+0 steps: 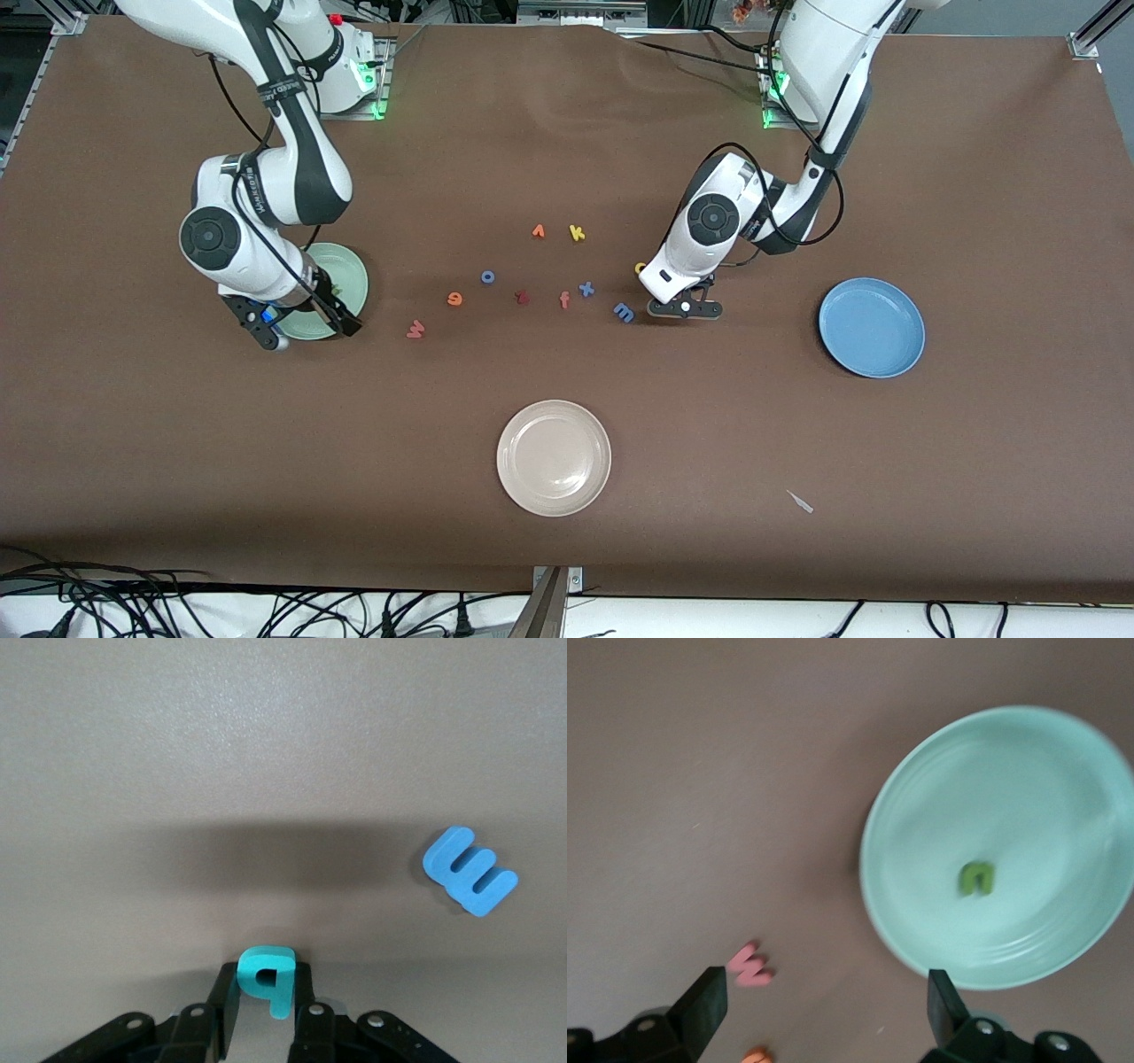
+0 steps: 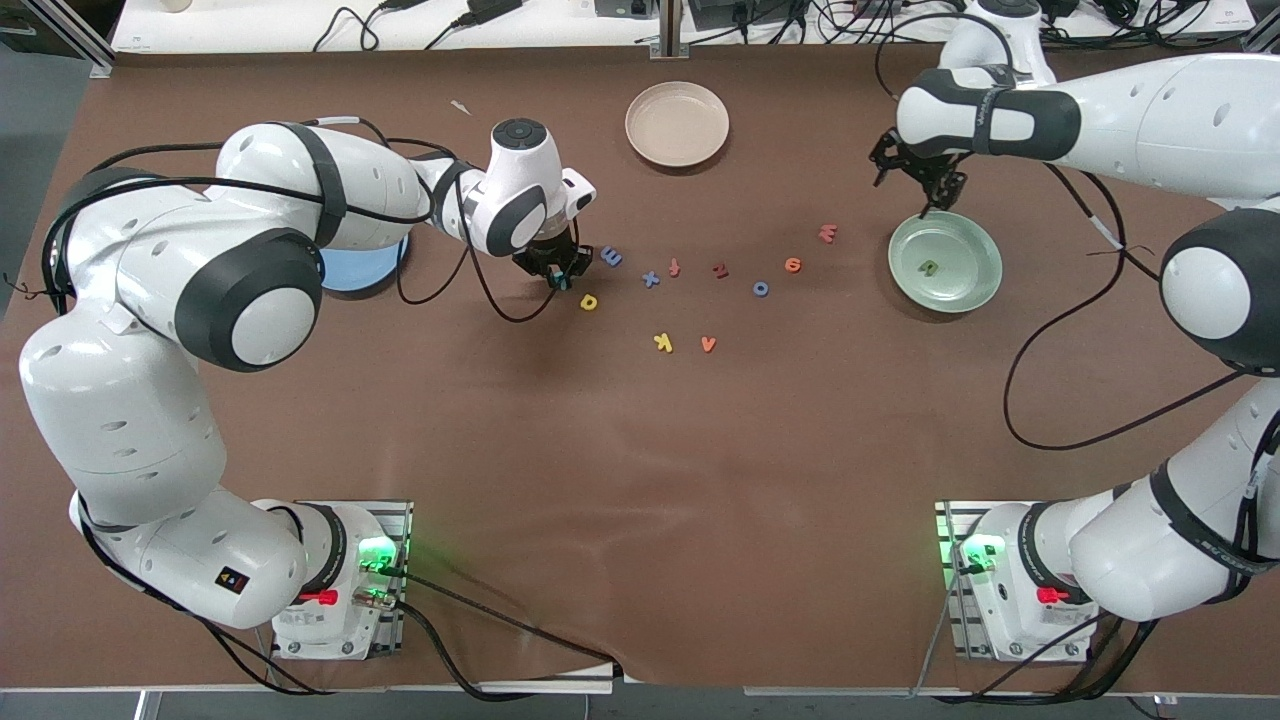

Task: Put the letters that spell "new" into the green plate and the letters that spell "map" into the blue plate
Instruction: 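Grasp the pink letter with the right gripper while the left carries cyan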

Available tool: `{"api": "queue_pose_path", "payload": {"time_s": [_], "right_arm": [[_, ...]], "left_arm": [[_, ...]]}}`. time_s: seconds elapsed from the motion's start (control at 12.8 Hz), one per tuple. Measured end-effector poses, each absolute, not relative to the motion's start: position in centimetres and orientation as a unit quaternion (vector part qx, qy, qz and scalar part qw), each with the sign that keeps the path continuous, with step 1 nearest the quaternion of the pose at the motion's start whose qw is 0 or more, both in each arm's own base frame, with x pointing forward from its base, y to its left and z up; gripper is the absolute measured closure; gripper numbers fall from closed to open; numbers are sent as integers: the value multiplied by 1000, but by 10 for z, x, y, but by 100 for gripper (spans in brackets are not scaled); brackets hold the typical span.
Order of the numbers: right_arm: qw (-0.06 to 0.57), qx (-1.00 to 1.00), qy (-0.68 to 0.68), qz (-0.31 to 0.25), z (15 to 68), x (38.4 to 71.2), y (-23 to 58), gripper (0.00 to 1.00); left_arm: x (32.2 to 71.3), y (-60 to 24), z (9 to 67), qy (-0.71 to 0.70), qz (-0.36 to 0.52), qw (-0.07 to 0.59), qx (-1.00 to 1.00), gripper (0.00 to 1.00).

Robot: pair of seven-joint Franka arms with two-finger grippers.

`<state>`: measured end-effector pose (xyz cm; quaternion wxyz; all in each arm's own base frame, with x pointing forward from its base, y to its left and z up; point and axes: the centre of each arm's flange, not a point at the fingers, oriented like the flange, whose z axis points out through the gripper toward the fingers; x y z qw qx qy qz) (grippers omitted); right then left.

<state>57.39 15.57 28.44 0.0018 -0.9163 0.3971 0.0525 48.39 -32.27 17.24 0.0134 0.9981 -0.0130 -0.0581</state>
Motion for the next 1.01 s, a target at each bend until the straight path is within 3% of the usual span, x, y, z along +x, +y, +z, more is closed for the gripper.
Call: {"api": "queue_pose_path", "payload": {"time_s": [0.47,0.55,0.78,1.01], "right_arm": [[21,-934,356,16,216,568,235,3],[19,-937,348,14,206,563,245,14],[14,-942,336,14,188,556,258,24],[9,-942,335,12,185,559,250,24]], "left_arm": [[501,-312,184,-22,-80,2,997,71],[516,-299,198,-34,-104,-7,994,71],[562,-229,243,-74,-140,-2,987,71],[584,-144,257,-124,-154,15,980,71]]}}
